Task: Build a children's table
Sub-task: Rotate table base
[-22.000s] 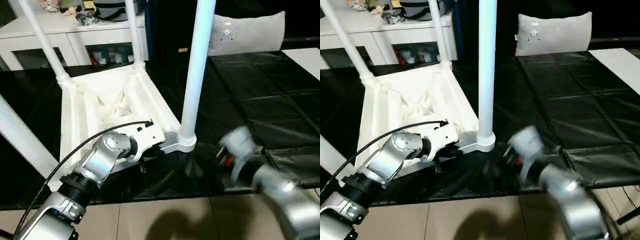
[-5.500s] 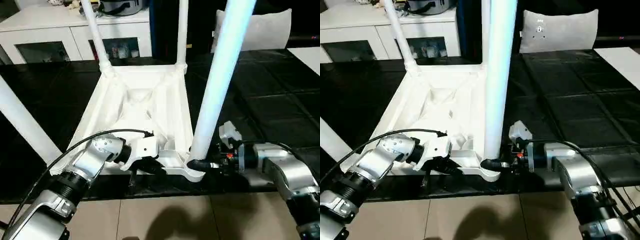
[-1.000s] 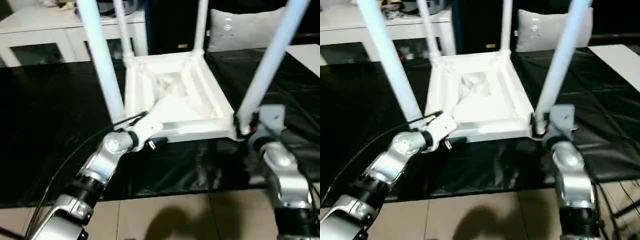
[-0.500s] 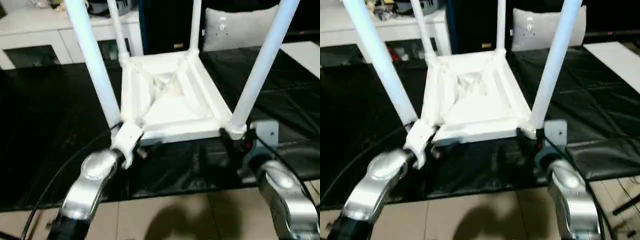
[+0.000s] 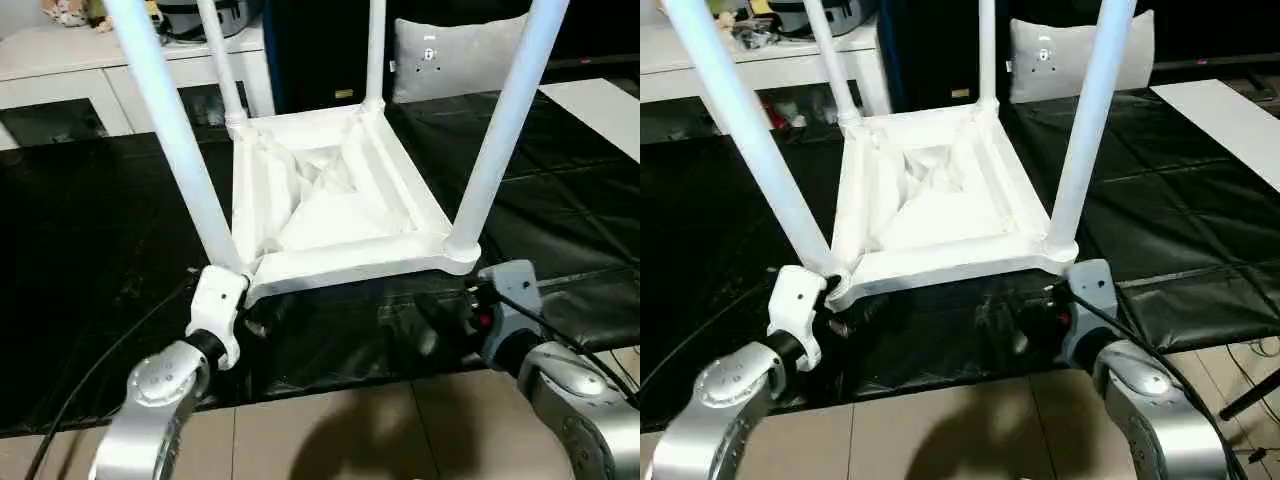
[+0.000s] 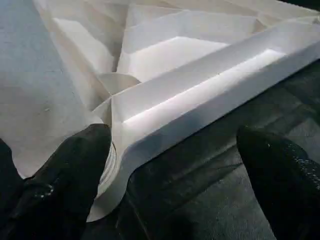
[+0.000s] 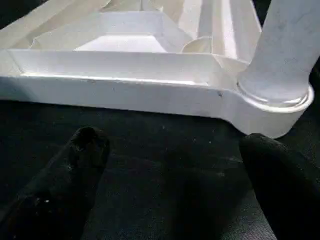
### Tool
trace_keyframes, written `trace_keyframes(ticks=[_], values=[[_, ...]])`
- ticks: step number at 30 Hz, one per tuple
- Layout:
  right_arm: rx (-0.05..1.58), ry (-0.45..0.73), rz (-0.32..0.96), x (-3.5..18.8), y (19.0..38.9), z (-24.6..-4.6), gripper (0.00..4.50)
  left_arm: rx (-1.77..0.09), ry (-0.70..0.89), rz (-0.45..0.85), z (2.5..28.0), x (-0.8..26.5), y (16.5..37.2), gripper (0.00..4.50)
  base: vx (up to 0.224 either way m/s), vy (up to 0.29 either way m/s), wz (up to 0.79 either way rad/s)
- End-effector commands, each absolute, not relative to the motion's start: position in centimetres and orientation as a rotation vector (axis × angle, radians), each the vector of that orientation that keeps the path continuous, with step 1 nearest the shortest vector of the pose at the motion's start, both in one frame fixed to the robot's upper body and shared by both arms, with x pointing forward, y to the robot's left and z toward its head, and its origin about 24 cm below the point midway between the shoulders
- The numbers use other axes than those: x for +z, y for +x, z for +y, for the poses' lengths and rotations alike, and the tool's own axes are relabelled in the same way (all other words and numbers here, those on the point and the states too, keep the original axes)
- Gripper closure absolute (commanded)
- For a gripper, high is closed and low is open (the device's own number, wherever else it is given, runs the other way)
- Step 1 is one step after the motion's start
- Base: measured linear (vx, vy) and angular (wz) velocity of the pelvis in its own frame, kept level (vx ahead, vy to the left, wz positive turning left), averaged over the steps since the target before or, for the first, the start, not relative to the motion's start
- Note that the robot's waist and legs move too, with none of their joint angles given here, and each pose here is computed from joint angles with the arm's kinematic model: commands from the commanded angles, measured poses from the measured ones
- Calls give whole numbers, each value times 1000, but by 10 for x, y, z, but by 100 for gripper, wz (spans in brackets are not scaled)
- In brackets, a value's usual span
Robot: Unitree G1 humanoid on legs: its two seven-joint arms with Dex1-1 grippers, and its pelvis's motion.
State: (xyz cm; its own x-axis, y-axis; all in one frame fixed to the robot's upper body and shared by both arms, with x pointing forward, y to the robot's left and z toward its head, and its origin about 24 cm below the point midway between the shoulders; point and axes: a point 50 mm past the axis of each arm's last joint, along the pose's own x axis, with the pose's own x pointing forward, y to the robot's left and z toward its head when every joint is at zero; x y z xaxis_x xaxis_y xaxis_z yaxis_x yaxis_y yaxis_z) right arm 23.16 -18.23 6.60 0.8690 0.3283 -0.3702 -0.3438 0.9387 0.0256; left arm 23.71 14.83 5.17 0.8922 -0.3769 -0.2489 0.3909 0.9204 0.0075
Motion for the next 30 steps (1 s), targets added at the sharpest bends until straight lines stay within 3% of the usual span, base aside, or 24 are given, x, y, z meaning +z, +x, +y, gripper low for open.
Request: trace_keyframes(ticks=[1, 12, 15, 21, 27, 30], values=[[378, -45, 389, 65, 233, -180, 0, -288, 41, 242, 163, 53, 235, 9, 0, 0, 0], [402, -66, 402, 58, 240, -179, 0, -116, 8, 234, 177, 53, 226, 9, 0, 0, 0], [437, -66, 343, 66, 244, -173, 0, -92, -13, 234, 183, 50, 226, 9, 0, 0, 0], [471, -67, 316, 72, 248, -165, 0, -81, 64, 209, 202, 50, 244, 9, 0, 0, 0], [440, -40, 380, 62, 254, -166, 0, -154, 101, 174, 214, 64, 281, 9, 0, 0, 0], [440, -36, 395, 60, 255, -166, 0, -168, 94, 171, 215, 65, 289, 9, 0, 0, 0]])
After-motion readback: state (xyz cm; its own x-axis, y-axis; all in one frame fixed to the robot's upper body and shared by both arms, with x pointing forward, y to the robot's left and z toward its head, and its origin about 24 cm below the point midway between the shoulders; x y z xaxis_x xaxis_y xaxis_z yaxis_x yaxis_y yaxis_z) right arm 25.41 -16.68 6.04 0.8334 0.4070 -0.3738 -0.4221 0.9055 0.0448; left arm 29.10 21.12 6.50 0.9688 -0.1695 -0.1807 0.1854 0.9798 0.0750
